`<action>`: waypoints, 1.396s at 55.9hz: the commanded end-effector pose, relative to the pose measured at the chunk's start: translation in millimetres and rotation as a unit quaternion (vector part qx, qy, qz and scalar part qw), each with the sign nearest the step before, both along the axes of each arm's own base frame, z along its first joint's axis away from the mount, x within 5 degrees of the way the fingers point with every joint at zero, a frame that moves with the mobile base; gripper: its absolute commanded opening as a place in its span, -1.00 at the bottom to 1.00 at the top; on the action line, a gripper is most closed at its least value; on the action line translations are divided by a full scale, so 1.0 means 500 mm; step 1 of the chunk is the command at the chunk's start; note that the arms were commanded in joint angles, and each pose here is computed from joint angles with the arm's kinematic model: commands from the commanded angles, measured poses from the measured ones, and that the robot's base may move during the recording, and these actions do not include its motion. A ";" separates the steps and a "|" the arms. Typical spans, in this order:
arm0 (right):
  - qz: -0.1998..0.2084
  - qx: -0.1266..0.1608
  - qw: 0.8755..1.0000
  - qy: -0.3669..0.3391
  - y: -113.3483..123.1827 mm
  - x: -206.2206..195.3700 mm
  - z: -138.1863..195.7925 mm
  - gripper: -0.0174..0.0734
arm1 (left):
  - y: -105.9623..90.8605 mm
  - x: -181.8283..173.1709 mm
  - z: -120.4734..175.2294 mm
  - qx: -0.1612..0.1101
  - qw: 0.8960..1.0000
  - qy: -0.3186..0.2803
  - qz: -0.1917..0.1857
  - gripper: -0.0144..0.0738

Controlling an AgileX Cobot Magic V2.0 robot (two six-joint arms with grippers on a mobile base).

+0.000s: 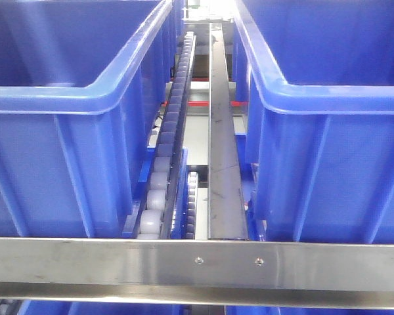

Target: Pick and sort blue part to right shelf

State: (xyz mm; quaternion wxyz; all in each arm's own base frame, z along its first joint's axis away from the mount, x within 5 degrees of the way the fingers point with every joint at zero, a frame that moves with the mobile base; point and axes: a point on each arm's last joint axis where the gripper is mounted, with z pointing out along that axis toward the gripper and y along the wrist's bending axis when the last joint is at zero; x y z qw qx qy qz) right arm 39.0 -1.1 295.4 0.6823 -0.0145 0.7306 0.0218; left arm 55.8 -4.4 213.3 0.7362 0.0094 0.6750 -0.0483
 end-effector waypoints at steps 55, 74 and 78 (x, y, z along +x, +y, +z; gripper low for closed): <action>-0.037 0.026 0.994 -0.104 0.000 0.031 -0.167 -0.55 | 0.000 -0.003 -0.005 -0.007 0.999 -0.039 -0.001 -0.40; -0.037 0.026 0.994 -0.104 0.000 0.031 -0.167 -0.55 | 0.000 -0.003 -0.005 -0.007 0.999 -0.039 -0.001 -0.40; -0.037 0.026 0.994 -0.104 0.000 0.031 -0.167 -0.55 | 0.000 -0.003 -0.005 -0.007 0.999 -0.039 -0.001 -0.40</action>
